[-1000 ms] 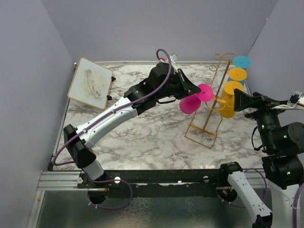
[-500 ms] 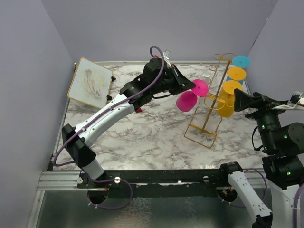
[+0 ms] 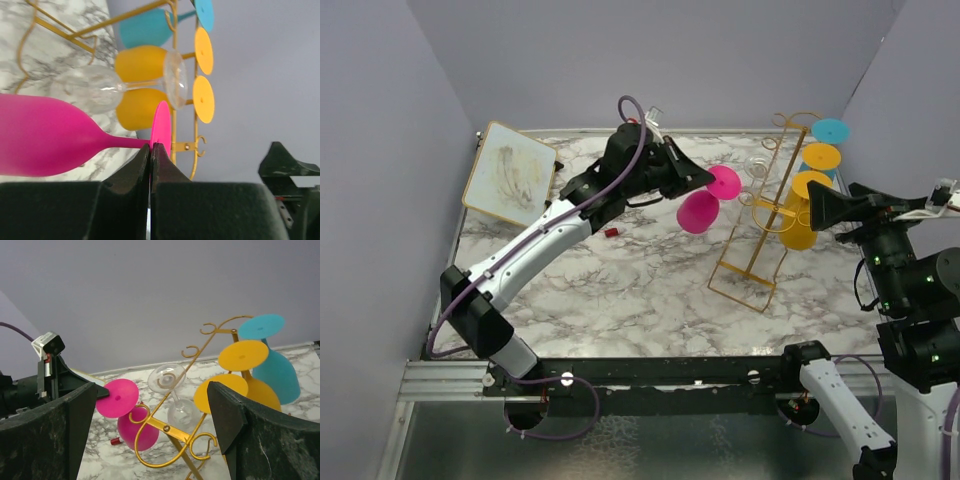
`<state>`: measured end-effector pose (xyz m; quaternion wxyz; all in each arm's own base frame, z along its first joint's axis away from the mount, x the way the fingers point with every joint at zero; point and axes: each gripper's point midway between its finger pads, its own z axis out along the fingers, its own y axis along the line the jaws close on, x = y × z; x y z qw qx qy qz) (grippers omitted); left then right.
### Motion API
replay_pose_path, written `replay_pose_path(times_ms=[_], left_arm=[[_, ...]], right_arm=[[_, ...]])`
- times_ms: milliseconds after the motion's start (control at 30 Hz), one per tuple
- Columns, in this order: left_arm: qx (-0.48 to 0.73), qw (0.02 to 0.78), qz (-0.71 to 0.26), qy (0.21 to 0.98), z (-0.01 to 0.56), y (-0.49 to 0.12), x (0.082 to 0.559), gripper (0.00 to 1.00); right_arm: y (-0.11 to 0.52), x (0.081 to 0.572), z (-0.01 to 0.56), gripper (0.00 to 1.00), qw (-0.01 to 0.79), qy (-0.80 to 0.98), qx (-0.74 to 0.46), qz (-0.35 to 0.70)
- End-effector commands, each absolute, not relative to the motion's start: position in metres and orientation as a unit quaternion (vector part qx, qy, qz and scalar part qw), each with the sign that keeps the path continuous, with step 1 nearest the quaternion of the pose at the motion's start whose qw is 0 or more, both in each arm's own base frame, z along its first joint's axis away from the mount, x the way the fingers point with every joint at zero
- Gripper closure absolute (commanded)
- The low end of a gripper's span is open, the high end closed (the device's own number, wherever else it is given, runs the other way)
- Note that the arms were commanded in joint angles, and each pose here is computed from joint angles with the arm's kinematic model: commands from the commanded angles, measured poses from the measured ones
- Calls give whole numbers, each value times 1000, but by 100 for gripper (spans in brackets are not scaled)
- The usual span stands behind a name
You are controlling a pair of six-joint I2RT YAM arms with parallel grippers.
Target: Take the wine glass off the wine glass rack
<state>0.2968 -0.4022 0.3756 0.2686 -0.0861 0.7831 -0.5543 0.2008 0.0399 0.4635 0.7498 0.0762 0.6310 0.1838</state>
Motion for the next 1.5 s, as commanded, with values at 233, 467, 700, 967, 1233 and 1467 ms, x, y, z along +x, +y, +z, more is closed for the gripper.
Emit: replay_pose_path(times_ms=[233, 467, 700, 967, 1233, 1467], left_arm=[[41, 554, -469, 687, 432, -275, 295, 100], [165, 704, -379, 577, 460, -225, 251, 100], [202, 720, -410, 523, 477, -227, 224, 100], [196, 711, -451, 502, 500, -238, 222, 100], [172, 684, -496, 506, 504, -244, 220, 100], [157, 671, -517, 508, 498, -245, 218, 100]], right_arm=[[125, 194, 496, 7, 714, 610, -176, 295], [178, 206, 493, 4, 614, 598, -278, 435], [204, 215, 495, 6, 560, 567, -317, 514], [261, 237, 486, 22, 479, 576, -338, 570], [284, 240, 476, 31, 446, 558, -348, 607], [307, 229, 471, 52, 423, 534, -367, 633]])
